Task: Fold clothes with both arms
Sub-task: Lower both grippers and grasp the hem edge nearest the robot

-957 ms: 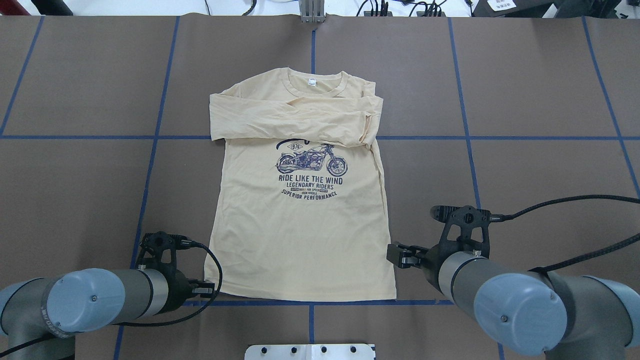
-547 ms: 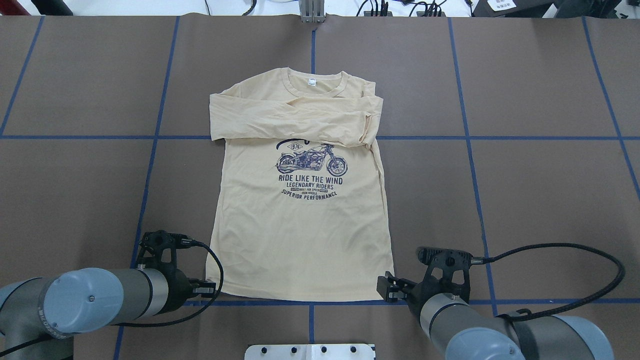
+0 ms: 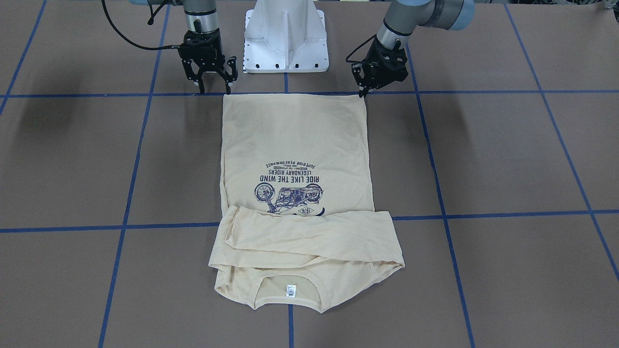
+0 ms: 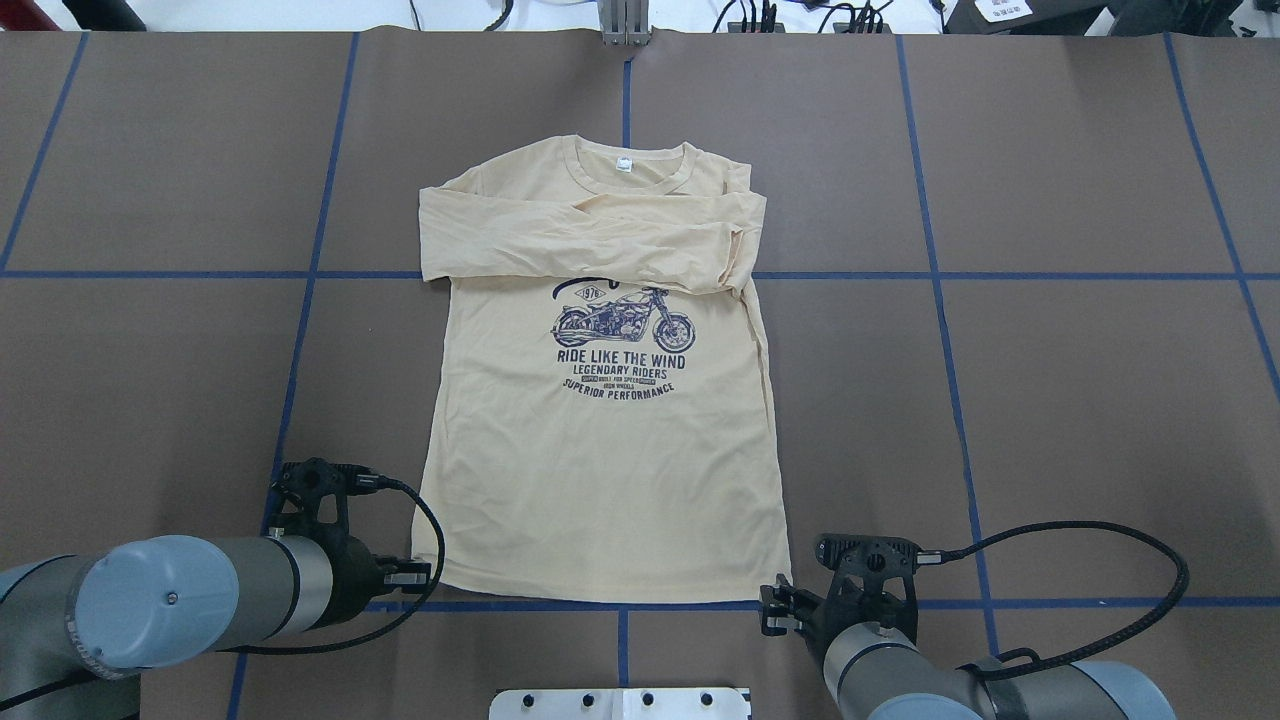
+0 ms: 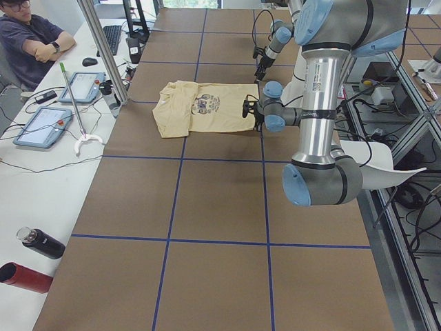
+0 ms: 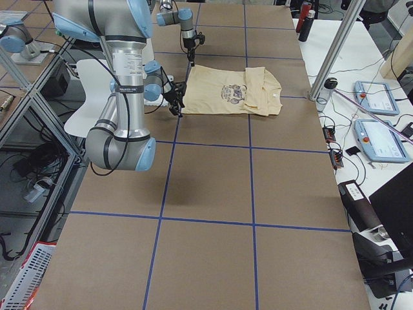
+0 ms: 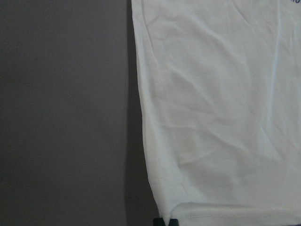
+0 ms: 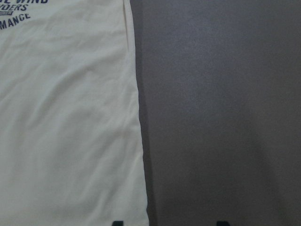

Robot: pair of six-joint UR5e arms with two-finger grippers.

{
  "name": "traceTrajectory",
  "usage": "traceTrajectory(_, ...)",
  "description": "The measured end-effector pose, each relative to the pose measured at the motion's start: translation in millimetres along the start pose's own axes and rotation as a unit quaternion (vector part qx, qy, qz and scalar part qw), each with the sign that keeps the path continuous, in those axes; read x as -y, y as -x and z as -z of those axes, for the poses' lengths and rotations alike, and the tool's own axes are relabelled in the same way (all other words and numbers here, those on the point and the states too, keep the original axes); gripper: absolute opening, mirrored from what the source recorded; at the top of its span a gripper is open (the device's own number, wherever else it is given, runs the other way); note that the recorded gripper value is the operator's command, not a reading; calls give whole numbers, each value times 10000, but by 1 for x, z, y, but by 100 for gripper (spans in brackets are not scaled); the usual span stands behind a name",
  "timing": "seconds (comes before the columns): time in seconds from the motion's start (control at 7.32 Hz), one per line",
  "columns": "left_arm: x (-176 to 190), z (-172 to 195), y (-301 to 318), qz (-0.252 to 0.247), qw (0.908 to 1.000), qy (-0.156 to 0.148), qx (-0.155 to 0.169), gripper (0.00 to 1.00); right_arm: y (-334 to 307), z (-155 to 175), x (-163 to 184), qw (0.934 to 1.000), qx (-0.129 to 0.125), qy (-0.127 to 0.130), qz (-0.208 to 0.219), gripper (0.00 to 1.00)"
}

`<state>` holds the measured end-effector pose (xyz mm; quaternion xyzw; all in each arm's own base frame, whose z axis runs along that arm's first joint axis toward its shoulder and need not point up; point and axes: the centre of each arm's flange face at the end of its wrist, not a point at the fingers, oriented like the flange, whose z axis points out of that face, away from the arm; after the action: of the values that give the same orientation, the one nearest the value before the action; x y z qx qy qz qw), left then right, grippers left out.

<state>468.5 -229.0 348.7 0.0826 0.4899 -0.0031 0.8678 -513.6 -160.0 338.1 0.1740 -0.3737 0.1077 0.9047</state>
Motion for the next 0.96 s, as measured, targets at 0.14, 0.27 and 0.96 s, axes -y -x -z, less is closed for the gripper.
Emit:
traceTrajectory(0.14, 0, 0, 0, 24, 10000, 1, -2, 0, 9, -2, -3, 10000, 28, 9, -2, 55)
traceTrajectory(0.27, 0, 1, 0, 32, 10000, 2, -4, 0, 19, -6, -5, 10000, 50, 5, -6, 55)
traceTrajectory(0.96, 0, 2, -1, 36, 10000, -1, -23, 0, 23, -15, -4, 10000, -18, -34, 26, 12)
